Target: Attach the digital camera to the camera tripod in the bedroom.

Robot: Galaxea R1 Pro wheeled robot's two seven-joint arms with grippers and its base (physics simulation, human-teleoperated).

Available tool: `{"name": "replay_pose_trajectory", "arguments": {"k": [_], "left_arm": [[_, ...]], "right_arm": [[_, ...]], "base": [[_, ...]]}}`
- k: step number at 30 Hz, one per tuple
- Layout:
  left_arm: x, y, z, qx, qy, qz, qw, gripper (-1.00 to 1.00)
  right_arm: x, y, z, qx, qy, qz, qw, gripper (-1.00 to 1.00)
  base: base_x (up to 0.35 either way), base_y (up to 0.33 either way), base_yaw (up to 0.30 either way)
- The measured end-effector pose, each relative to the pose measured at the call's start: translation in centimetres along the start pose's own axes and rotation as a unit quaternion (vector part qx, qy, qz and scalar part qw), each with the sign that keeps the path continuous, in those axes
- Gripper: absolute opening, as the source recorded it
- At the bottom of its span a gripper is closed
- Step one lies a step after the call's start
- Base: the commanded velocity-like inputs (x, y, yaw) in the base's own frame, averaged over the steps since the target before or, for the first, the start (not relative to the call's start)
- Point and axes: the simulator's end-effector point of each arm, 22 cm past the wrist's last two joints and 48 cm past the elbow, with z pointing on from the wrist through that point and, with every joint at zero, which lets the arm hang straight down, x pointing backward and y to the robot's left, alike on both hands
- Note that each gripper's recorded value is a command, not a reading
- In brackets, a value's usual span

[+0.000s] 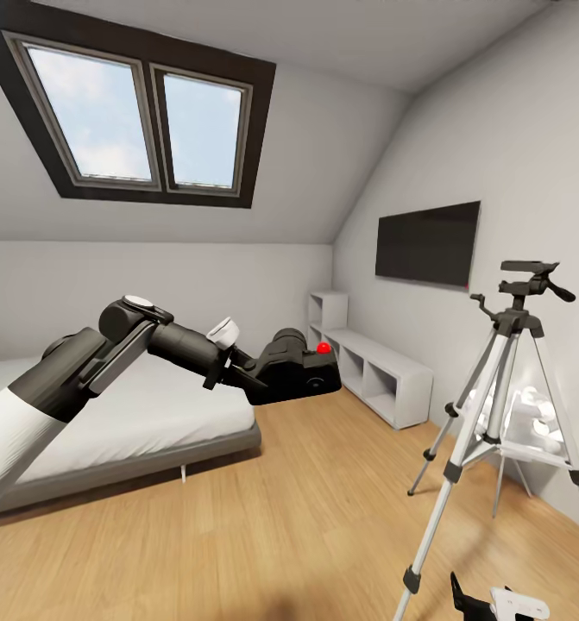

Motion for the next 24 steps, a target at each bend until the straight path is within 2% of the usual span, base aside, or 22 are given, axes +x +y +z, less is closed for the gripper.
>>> {"name": "replay_pose_trajectory", "arguments": {"k": [24], "left_arm": [[-4.1,0.3,-2.0,-0.001,0.000,-0.003,1.0000,-1.00]], "right_arm": [[-4.6,0.1,-0.6,0.000,0.000,0.000,1.0000,1.00]], "base": [[0.000,0.000,0.000]]}}
